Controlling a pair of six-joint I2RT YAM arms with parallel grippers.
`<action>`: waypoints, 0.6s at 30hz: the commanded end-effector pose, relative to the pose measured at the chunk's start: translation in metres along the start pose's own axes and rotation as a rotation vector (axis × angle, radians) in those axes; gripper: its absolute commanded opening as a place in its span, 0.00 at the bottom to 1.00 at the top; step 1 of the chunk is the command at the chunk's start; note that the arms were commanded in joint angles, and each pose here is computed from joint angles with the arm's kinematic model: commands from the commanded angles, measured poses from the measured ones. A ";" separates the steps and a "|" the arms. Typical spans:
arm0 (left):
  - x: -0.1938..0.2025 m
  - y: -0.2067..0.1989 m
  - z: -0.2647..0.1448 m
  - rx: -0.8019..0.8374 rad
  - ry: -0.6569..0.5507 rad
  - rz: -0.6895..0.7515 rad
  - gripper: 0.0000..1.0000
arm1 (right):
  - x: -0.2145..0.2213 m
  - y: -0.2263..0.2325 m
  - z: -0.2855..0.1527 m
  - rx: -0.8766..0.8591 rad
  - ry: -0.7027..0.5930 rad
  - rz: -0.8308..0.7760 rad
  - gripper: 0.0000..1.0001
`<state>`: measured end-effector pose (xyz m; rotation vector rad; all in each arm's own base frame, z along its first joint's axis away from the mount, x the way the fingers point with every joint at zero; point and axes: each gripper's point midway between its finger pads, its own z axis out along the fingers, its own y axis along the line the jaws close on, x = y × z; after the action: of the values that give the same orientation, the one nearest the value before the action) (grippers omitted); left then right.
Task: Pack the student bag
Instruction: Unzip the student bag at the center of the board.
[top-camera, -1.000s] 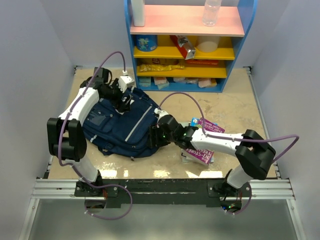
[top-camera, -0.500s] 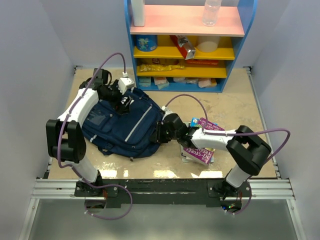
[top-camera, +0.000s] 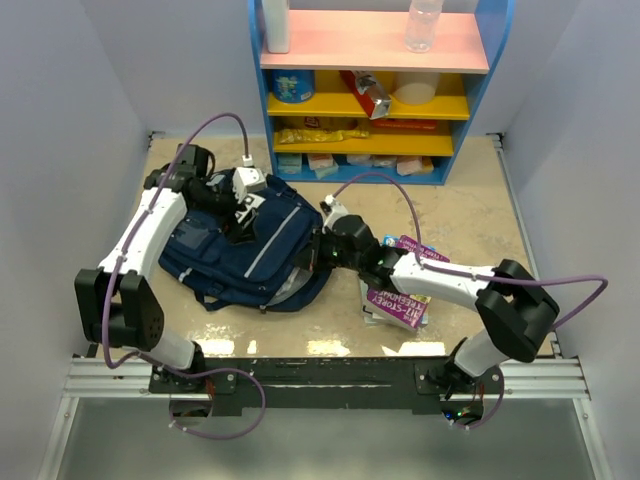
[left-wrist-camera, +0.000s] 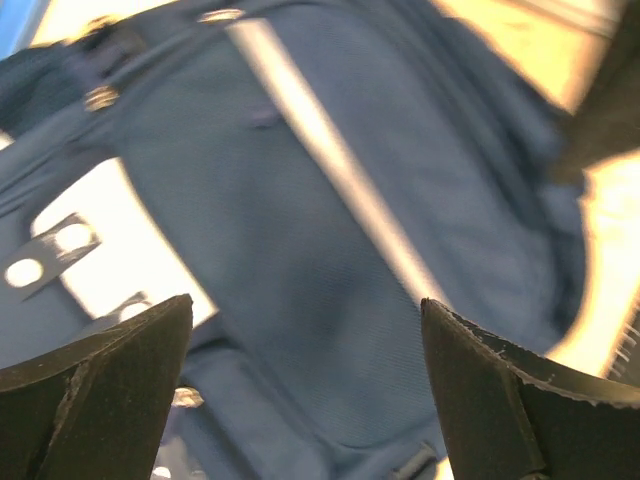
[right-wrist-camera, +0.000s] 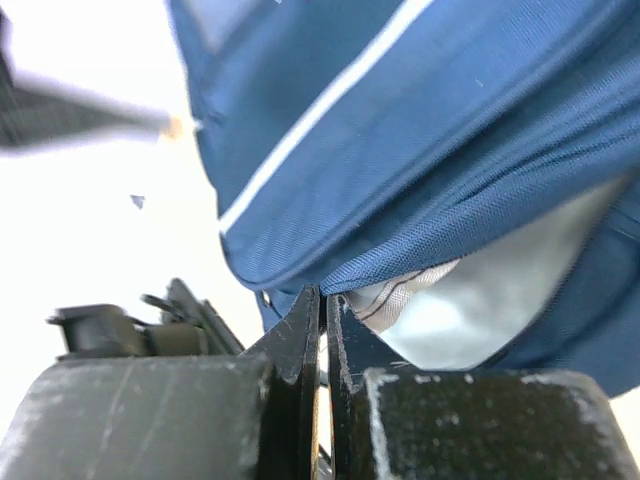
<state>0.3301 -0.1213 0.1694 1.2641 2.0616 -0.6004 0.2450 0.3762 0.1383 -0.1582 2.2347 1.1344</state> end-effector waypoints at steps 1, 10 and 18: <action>-0.017 -0.063 -0.028 0.201 -0.084 0.074 1.00 | -0.062 0.081 -0.014 -0.224 -0.145 -0.072 0.00; -0.028 -0.101 -0.031 0.205 -0.178 0.033 1.00 | -0.087 0.128 -0.005 -0.362 -0.172 -0.081 0.00; -0.020 -0.124 -0.012 0.225 -0.146 0.032 1.00 | -0.092 0.160 0.004 -0.423 -0.174 -0.104 0.00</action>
<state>0.2280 -0.1708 0.2025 1.3575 1.9082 -0.8909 0.2621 0.4446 0.2088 -0.2846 2.0821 1.3204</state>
